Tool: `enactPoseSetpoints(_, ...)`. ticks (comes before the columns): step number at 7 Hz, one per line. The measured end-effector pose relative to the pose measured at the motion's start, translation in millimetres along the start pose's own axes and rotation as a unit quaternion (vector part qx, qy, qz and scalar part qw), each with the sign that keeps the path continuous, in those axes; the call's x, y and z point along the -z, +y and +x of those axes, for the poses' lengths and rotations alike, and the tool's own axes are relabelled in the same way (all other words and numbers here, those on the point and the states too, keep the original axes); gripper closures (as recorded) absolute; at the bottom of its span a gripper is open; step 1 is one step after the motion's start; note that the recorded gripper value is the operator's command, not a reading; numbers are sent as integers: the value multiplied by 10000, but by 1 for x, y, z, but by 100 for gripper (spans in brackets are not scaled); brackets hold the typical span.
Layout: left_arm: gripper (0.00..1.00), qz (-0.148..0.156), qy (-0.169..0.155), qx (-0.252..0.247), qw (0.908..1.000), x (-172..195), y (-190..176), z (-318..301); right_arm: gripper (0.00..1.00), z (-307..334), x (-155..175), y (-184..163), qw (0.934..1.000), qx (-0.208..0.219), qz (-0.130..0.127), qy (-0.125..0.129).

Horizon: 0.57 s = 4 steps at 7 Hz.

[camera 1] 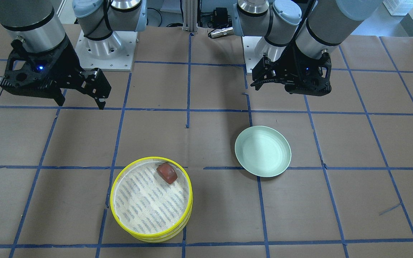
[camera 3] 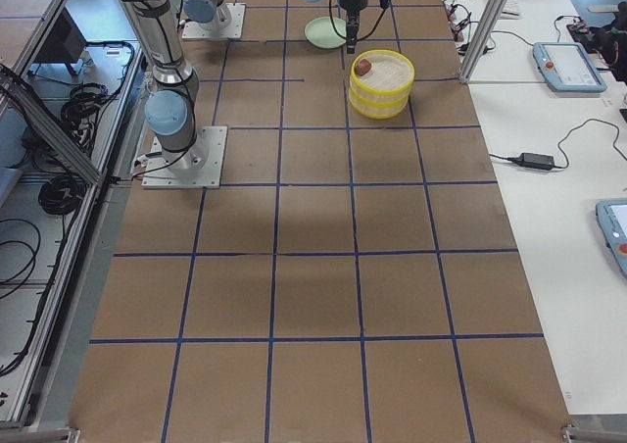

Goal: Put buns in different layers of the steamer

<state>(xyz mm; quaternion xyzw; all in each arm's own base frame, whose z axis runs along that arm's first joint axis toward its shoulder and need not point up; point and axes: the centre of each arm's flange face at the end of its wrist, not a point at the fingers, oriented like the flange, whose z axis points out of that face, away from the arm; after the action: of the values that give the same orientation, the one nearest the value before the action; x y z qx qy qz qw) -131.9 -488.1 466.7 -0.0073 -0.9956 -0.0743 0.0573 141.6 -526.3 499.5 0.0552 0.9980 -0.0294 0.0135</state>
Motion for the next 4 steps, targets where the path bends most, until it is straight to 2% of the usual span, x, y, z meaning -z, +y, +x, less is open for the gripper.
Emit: enactPoseSetpoints(4,0,219,-152,-36,9996,7,-3,-7,0,-2,2,1,10000,13,57,-15)
